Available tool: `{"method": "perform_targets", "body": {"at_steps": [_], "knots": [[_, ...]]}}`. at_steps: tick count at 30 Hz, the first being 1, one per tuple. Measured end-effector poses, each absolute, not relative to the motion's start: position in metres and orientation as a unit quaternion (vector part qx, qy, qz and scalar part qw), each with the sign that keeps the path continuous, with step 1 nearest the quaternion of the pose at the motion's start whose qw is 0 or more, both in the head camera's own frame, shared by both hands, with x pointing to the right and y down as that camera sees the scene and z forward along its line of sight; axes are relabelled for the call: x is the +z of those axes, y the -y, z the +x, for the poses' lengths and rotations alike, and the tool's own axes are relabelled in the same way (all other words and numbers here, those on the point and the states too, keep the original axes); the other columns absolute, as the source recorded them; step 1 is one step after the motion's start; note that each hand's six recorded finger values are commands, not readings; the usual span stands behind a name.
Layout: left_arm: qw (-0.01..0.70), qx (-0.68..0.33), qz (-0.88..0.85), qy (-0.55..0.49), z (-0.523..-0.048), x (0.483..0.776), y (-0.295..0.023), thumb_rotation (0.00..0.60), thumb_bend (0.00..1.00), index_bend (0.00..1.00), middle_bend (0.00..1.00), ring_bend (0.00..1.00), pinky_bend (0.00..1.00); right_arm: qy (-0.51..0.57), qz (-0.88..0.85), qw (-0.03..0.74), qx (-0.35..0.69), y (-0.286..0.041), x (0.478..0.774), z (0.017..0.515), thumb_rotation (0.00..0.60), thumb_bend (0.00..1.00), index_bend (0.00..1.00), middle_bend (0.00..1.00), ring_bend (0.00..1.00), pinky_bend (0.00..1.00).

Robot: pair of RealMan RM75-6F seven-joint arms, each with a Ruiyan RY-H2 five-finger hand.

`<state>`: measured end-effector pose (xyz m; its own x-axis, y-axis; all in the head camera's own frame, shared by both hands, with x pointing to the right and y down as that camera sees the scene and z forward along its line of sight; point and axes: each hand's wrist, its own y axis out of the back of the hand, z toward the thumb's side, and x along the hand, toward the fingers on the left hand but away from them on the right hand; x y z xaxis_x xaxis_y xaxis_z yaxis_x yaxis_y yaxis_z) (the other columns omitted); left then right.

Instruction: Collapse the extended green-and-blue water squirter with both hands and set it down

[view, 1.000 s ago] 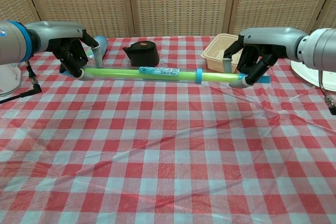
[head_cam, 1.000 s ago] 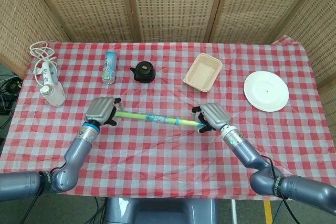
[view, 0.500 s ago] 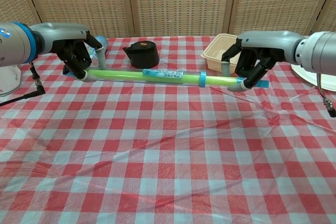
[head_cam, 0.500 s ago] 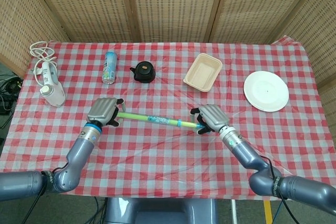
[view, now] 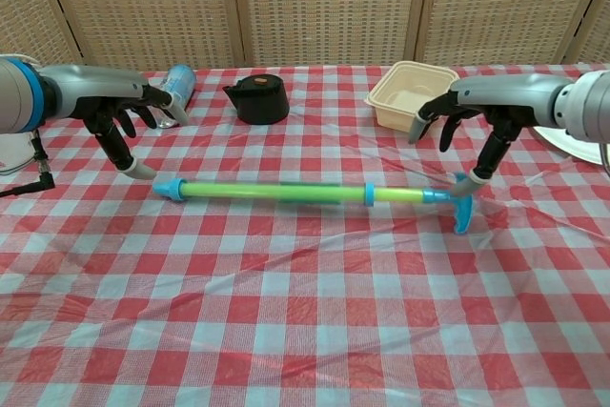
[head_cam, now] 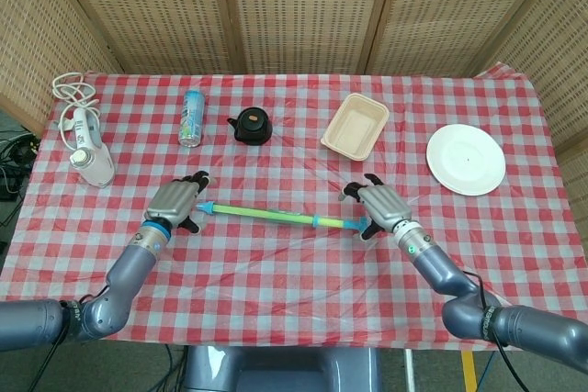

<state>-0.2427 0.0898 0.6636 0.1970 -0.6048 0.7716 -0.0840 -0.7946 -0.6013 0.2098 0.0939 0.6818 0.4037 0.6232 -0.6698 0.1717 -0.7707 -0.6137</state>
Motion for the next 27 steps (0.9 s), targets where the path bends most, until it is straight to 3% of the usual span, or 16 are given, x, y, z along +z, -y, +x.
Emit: {"method": "perform_targets", "body": {"at_steps": [11,18,24,27], "knots": [[0.22,-0.57,-0.747,-0.262,-0.258,0.653,-0.097,0.6,0.26,0.07,0.0,0.0,0.03,0.275,-0.785,0.226,0.507,-0.102,0.679,0.235,0.6,0.24,0.21,0.08,0.09,0.0],[0.27,-0.536,-0.741,-0.301,-0.282,0.634,-0.109,0.6,0.25,0.03,0.0,0.0,0.0,0.318,-0.762,0.268,0.496,-0.112,0.658,0.265,0.6,0.24,0.17,0.01,0.0,0.0],[0.339,-0.521,-0.706,-0.339,-0.324,0.61,-0.141,0.6,0.23,0.0,0.0,0.0,0.0,0.351,-0.73,0.326,0.487,-0.14,0.634,0.298,0.6,0.22,0.1,0.0,0.0,0.0],[0.36,-0.526,-0.684,-0.355,-0.349,0.599,-0.165,0.6,0.17,0.0,0.0,0.0,0.0,0.361,-0.715,0.347,0.488,-0.162,0.624,0.315,0.6,0.21,0.05,0.0,0.0,0.0]]}}
